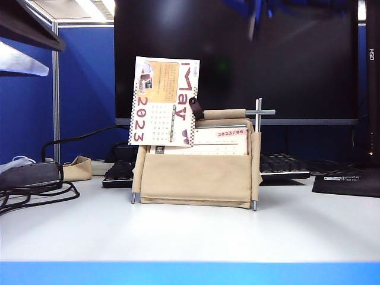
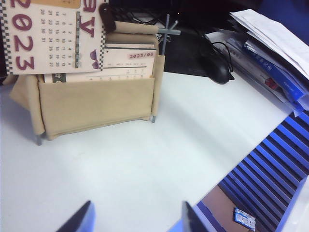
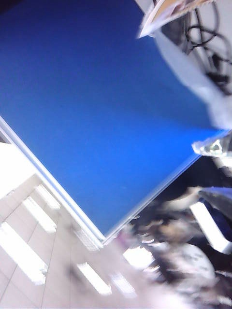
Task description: Turn one page of the calendar.
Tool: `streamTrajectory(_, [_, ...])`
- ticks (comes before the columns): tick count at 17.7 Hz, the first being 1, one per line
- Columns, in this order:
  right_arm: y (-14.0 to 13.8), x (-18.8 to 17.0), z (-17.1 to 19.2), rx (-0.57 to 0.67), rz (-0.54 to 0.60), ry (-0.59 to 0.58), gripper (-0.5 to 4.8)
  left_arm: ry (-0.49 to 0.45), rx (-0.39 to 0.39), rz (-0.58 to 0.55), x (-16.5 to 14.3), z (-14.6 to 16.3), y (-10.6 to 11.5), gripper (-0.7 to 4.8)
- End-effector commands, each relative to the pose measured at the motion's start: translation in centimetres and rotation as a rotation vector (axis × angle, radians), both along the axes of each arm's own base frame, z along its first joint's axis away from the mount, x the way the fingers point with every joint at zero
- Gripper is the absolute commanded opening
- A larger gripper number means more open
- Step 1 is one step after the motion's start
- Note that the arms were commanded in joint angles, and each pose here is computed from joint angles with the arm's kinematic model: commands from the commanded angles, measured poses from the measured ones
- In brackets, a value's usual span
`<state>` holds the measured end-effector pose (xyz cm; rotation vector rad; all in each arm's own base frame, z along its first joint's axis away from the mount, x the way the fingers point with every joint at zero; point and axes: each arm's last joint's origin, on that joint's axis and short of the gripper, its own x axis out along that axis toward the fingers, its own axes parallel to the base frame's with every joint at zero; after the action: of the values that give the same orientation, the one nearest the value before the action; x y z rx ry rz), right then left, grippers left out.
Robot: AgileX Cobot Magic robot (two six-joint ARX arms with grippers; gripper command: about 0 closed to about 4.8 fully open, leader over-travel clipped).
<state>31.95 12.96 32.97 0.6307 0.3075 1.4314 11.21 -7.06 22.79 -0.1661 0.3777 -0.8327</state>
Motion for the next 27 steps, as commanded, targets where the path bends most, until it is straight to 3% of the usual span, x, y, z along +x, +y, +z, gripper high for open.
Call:
streamTrajectory(1, [0.5,1.1,6.8,-0.190,-0.074,-0.172,0.84,0.008,0.007,0.003,0.0,0.0,0.0,2.38])
streamTrajectory(2, [0.4,1.0,7.6,-0.238,-0.119,-0.200,0.84,0.014,0.010,0.003,0.0,-0.1,0.0,2.38])
streamTrajectory(3, [0.0,0.7,9.6,-0.398,-0.247,-0.258,1.10,0.028,0.017,0.002,-0.1,-0.2,0.1,2.38])
streamTrajectory(4, [-0.3,0.4,10.6,-0.490,-0.297,-0.282,1.52,0.038,0.023,0.003,-0.1,-0.3,0.1,2.38])
streamTrajectory(6, [-0.4,0.2,12.4,-0.598,-0.299,-0.283,2.10,0.042,0.035,0.005,-0.1,-0.4,0.1,2.38])
streamTrajectory(7, [-0.4,0.2,13.3,-0.637,-0.275,-0.293,2.11,0.028,0.042,0.001,-0.1,-0.4,0.1,2.38])
streamTrajectory(9, [-0.4,0.2,14.0,-0.619,-0.275,-0.325,2.11,0.021,0.039,0.003,-0.1,-0.3,0.1,2.38])
streamTrajectory(15, [6.9,2.7,11.8,-0.654,-0.086,-0.375,2.09,0.062,0.046,-0.031,-0.3,-0.7,0.1,2.38])
streamTrajectory(18, [8.3,4.9,8.7,-0.716,-0.044,-0.335,2.07,0.134,0.092,-0.034,-0.6,-1.5,0.2,2.38])
streamTrajectory(27, [11.9,6.9,3.5,-0.777,0.073,-0.361,2.08,0.116,0.115,-0.033,-0.6,-1.5,0.2,2.38])
